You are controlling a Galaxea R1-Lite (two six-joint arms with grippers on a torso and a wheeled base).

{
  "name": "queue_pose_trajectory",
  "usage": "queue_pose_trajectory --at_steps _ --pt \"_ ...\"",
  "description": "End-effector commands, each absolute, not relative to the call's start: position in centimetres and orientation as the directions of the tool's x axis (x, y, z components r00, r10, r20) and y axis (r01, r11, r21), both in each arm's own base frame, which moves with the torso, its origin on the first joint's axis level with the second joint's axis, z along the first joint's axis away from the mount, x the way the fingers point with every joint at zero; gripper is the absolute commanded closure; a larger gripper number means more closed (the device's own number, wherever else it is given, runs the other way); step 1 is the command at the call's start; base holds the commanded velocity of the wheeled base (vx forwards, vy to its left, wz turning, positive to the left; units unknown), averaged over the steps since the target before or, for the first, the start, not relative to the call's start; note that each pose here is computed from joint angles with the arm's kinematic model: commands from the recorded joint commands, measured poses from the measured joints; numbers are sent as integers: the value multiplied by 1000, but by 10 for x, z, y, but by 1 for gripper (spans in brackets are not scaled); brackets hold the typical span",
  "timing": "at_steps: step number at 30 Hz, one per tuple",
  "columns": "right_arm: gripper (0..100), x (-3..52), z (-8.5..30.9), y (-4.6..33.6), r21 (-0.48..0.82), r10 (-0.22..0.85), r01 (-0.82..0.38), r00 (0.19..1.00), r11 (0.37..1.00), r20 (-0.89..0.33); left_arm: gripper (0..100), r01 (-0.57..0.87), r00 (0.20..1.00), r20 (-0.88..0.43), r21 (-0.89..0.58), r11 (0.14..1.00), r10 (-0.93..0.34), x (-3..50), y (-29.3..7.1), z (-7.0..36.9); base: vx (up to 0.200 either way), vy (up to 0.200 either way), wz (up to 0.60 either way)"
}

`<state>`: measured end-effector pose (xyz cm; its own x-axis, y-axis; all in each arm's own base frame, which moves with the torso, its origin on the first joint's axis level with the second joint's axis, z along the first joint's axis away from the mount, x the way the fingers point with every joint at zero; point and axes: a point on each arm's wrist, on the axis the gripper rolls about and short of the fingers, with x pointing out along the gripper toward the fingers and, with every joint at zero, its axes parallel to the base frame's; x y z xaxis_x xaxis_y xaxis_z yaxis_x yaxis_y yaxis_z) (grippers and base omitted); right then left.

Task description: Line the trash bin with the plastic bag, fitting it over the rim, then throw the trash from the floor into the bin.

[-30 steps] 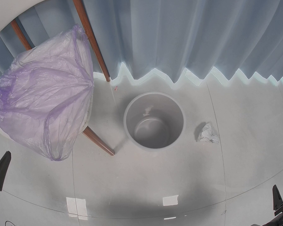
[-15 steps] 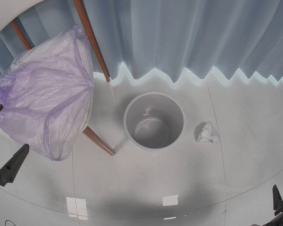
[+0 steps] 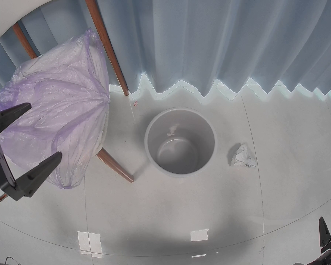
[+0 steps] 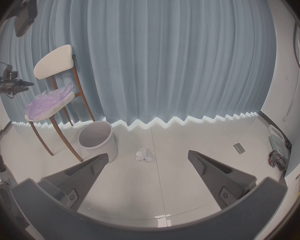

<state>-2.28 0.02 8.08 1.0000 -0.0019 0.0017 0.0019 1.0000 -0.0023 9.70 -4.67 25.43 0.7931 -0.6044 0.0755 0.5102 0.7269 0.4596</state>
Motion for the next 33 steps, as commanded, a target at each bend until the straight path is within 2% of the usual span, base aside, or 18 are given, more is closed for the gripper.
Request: queue_pose_trajectory --at_steps 1,10,14,18,22,30,33 --pt "0 -23 76 0 -3 -2 2 1000 1000 0 0 556 768 12 483 676 -640 125 -66 261 0 0 0" --pt "0 -23 76 0 -3 -2 2 1000 1000 -2 0 546 775 -142 641 539 -616 160 -95 238 0 0 0" --pt "0 -23 76 0 -3 -2 2 1000 1000 0 0 498 827 -165 657 565 -538 161 -136 237 0 0 0" --pt "0 -23 76 0 -3 -2 2 1000 1000 -2 0 383 909 -144 659 647 -391 158 -165 244 0 0 0" --pt "0 -23 76 0 -3 -2 2 1000 1000 2 0 245 965 -112 698 672 -235 164 -185 252 0 0 0" --pt "0 -23 76 0 -3 -2 2 1000 1000 -2 0 49 999 -35 753 656 -35 180 -205 247 0 0 0" --pt "0 -23 76 0 -3 -2 2 1000 1000 -2 0 27 1000 -15 749 661 -23 184 -209 245 0 0 0"
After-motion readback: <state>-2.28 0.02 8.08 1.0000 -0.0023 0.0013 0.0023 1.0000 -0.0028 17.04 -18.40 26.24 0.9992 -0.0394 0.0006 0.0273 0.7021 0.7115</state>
